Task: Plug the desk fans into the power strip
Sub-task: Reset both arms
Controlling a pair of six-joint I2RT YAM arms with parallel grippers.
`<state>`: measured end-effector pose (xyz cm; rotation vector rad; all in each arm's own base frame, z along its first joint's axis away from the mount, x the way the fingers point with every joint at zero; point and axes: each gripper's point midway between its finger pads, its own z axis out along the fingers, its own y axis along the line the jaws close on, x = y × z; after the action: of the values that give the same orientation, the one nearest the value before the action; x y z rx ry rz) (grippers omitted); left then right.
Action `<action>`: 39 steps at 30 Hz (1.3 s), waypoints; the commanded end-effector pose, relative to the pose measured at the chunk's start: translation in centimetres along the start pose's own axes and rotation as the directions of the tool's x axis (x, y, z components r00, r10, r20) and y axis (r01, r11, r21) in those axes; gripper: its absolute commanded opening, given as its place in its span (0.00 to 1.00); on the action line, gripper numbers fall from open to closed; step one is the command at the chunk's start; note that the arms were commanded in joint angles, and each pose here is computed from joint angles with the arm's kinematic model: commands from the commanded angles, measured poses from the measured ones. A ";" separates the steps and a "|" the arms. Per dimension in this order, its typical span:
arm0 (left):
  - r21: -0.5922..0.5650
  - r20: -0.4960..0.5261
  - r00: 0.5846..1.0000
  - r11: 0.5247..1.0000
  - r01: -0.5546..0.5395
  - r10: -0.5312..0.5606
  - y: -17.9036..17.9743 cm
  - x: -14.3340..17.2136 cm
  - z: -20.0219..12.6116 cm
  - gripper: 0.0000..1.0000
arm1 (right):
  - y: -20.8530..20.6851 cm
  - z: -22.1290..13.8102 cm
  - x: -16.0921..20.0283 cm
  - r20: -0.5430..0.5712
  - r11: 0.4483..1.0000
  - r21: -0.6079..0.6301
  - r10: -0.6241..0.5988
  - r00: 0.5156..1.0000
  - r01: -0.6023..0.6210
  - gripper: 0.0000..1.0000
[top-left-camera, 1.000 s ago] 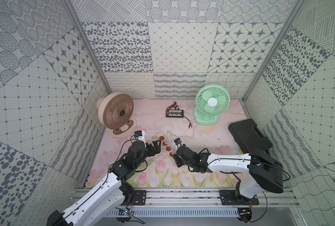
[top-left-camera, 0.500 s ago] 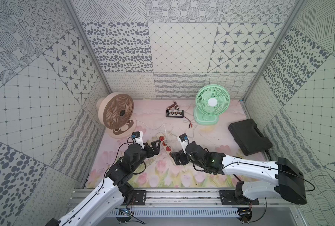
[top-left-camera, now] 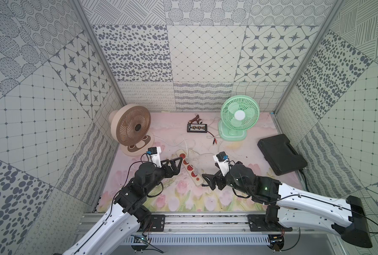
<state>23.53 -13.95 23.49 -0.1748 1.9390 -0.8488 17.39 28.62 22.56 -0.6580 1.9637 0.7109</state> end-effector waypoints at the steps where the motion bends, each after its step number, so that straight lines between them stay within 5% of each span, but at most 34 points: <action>1: 0.063 -0.036 0.999 0.998 0.020 -0.018 -2.2 -0.4 -1.8 0.99 | -0.7 -1.7 -0.6 0.039 0.998 0.023 -0.059 0.997 0.059 0.97; 6: 0.054 0.021 1.000 0.999 0.000 -0.001 -2.7 -2.1 -3.6 0.99 | -1.6 -3.5 -1.8 0.083 0.992 0.049 -0.120 0.989 0.116 0.97; 13: -0.102 0.128 0.991 0.994 -0.033 0.046 -0.7 -4.7 -4.2 0.99 | -5.1 -5.1 -4.1 0.150 0.983 0.146 -0.133 0.980 0.111 0.97; 26: -0.310 0.076 0.958 0.920 -0.241 0.276 1.7 -6.1 -0.2 0.99 | -15.1 -6.5 -6.4 0.199 0.925 0.381 -0.085 0.976 0.003 0.97; 33: -0.478 0.001 0.957 0.841 -0.254 0.289 7.2 -6.4 2.5 1.00 | -21.8 -9.7 -5.7 0.282 0.848 0.510 -0.006 0.959 -0.144 0.97; 39: -0.530 -0.047 0.980 0.827 -0.187 0.192 13.0 -5.5 3.8 0.99 | -26.6 -12.0 -2.9 0.359 0.778 0.566 0.065 0.931 -0.272 0.97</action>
<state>30.64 -5.45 19.71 -0.3025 2.1033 -0.1722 29.82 2.86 23.80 0.0164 1.8701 0.1666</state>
